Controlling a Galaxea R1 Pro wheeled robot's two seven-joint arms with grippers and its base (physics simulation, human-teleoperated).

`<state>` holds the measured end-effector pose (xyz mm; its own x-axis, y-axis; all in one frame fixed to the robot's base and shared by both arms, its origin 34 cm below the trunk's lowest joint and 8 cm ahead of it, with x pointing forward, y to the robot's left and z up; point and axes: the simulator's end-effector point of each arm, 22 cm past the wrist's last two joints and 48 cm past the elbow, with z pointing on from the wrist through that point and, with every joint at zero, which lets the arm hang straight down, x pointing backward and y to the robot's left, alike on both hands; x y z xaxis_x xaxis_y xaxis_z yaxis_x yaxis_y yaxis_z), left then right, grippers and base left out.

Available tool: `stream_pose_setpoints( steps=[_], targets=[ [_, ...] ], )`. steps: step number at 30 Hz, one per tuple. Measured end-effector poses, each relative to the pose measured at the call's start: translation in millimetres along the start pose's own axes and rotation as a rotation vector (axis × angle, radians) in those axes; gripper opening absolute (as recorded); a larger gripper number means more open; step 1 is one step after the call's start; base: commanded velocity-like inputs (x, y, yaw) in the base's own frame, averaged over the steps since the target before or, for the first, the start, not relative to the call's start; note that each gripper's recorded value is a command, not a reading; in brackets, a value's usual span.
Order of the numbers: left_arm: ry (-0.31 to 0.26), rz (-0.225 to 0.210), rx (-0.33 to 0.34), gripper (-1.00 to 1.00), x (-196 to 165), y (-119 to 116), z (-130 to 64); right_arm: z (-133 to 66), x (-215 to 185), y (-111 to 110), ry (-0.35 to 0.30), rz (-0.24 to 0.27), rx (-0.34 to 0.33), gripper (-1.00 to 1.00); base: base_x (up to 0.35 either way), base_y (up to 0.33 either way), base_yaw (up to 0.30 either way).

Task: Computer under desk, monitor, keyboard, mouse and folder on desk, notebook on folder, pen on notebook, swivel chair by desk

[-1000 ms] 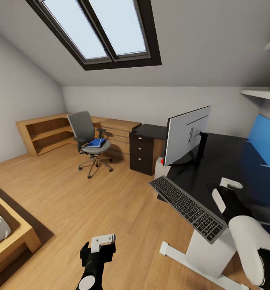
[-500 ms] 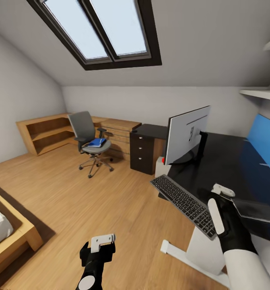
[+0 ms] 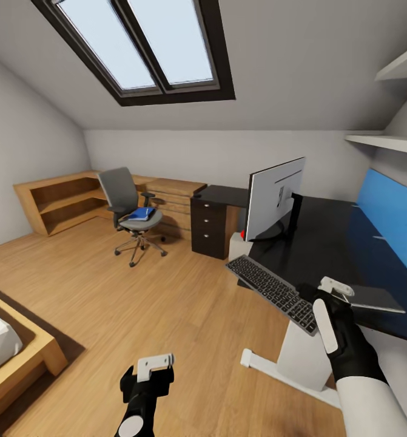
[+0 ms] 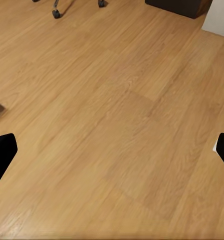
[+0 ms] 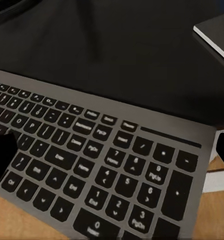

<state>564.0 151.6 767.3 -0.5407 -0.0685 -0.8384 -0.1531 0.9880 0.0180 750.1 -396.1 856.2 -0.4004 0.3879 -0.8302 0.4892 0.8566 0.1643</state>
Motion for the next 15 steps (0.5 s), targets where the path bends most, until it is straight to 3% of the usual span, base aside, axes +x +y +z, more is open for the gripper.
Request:
stream_pose_setpoints(
  steps=[15],
  targets=[
    [0.011, 0.007, -0.006, 1.00, 5.9, 1.5, 1.7, -3.4, -9.0, -1.4, -0.019, 0.006, -0.001, 1.00, -0.003, 0.002, -0.001]
  ],
)
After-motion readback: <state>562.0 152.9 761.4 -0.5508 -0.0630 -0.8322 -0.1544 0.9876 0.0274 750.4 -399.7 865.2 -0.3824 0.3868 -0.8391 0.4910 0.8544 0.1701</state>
